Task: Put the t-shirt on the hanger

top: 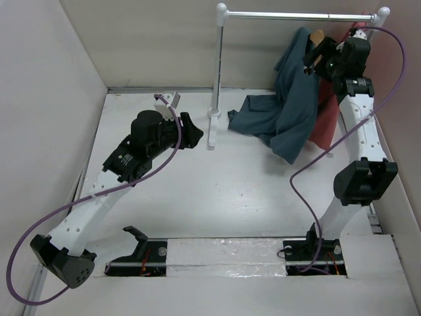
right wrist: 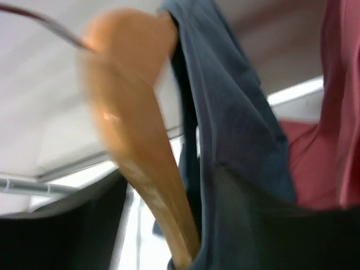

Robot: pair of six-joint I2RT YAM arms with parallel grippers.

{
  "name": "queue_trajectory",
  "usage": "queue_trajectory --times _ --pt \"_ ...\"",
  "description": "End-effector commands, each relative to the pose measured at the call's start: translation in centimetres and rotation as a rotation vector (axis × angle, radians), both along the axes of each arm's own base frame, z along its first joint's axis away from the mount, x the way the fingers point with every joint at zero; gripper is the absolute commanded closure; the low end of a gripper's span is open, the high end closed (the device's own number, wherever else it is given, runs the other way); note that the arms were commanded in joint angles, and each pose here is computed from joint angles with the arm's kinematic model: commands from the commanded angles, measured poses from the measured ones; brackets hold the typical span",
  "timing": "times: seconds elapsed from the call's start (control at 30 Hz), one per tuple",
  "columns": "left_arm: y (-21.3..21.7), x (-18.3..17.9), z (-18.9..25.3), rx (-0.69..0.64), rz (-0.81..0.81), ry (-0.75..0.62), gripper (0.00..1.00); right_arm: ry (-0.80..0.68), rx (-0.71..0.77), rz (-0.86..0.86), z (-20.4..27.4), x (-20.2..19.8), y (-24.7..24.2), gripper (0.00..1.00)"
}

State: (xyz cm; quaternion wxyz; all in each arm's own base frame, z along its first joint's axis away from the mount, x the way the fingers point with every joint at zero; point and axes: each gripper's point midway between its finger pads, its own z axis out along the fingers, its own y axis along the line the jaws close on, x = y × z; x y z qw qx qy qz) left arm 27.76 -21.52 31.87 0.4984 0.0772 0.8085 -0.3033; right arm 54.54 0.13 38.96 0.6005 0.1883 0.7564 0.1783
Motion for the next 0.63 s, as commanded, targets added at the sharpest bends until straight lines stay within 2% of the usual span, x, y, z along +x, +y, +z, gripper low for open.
queue_trajectory --times 0.0,0.03,0.1,0.2,0.23,0.3,0.37,0.4,0.43,0.53,0.57,0.6 --pt "0.3 0.1 2.4 -0.048 0.03 -0.054 0.54 -0.136 0.039 0.011 3.8 -1.6 0.6 0.22" --pt "0.3 0.3 3.4 -0.059 0.034 -0.068 0.53 -0.162 0.032 0.009 5.2 -2.6 0.6 0.05" --pt "0.3 0.6 4.1 -0.059 0.046 -0.076 0.53 -0.198 0.018 -0.006 7.1 -4.0 0.4 0.0" --pt "1.1 1.0 7.2 -0.082 0.09 -0.133 0.53 -0.29 0.009 -0.023 11.3 -7.7 0.3 0.0" --pt "2.2 1.4 8.9 -0.089 0.153 -0.172 0.53 -0.328 0.01 -0.019 12.6 -8.9 0.5 0.0" --pt "3.3 1.4 11.0 -0.105 0.203 -0.215 0.53 -0.415 0.038 0.006 15.8 -12.7 1.9 0.0" --pt "4.8 1.2 13.6 -0.123 0.265 -0.269 0.53 -0.44 0.069 0.069 15.4 -14.4 4.1 0.0" --pt "5.4 1.0 14.5 -0.132 0.286 -0.29 0.52 -0.504 0.094 0.094 17.1 -17.4 4.8 0.0" --pt "6.0 0.7 15.7 -0.146 0.308 -0.313 0.52 -0.495 0.105 0.141 15.5 -17.7 6.0 0.0" --pt "6.9 -0.2 16.9 -0.165 0.311 -0.351 0.53 -0.543 0.118 0.235 15.6 -21.9 8.6 0.0" --pt "7.0 -0.4 17.0 -0.175 0.312 -0.354 0.52 -0.552 0.117 0.244 15.8 -22.8 8.6 0.0" --pt "7.1 -0.5 17.1 -0.185 0.315 -0.355 0.44 -0.553 0.111 0.256 15.9 -23.5 9.1 0.0"
